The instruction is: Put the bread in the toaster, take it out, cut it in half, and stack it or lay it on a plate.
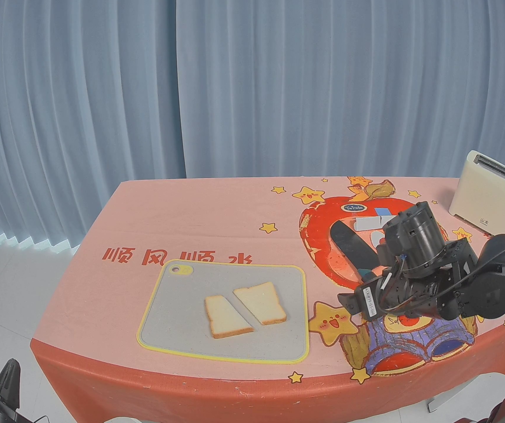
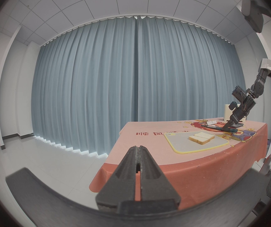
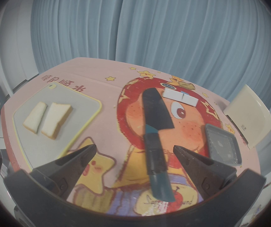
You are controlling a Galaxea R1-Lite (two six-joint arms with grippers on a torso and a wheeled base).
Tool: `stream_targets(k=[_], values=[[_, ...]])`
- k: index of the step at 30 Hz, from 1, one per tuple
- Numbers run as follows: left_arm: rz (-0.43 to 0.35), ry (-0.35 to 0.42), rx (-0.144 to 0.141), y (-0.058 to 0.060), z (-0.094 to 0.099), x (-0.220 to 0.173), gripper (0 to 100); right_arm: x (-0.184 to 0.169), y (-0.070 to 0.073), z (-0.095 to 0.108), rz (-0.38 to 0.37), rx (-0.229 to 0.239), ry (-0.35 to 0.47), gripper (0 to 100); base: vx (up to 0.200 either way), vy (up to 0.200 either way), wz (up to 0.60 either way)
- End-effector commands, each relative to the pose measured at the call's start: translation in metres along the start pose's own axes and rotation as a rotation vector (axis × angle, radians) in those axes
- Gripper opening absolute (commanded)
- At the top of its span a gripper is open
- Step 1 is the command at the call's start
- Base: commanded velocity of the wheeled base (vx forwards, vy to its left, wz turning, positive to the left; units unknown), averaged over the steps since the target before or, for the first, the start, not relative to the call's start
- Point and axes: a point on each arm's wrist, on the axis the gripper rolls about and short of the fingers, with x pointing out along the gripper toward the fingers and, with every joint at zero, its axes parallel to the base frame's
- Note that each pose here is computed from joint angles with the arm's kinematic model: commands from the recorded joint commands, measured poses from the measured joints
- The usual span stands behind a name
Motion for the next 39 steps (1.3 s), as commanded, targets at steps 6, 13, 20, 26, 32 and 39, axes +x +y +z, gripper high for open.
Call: stream_targets(k=[6,13,20,26,32,39], values=[[0.001,0.004,-0.001,0.0,-0.005,0.0,0,0.001,-0.021,-0.002,-0.033,0.085,0.013,100,0.0,0.0,0.0],[0.001,0.006,0.0,0.0,-0.005,0.0,0,0.011,-0.027,-0.001,0.0,0.131,0.036,100,0.0,0.0,0.0],[0.001,0.004,0.0,0.0,-0.005,0.0,0,0.026,-0.025,-0.004,-0.007,0.125,0.071,100,0.0,0.0,0.0],[0.001,0.006,0.0,0.0,-0.005,0.0,0,0.031,-0.023,-0.003,-0.007,0.12,0.078,100,0.0,0.0,0.0],[0.001,0.006,0.0,0.0,-0.005,0.0,0,0.034,-0.022,-0.004,-0.011,0.12,0.09,100,0.0,0.0,0.0],[0.001,0.004,0.0,0.0,-0.005,0.0,0,0.04,-0.02,-0.009,-0.012,0.12,0.114,0,0.0,0.0,0.0]])
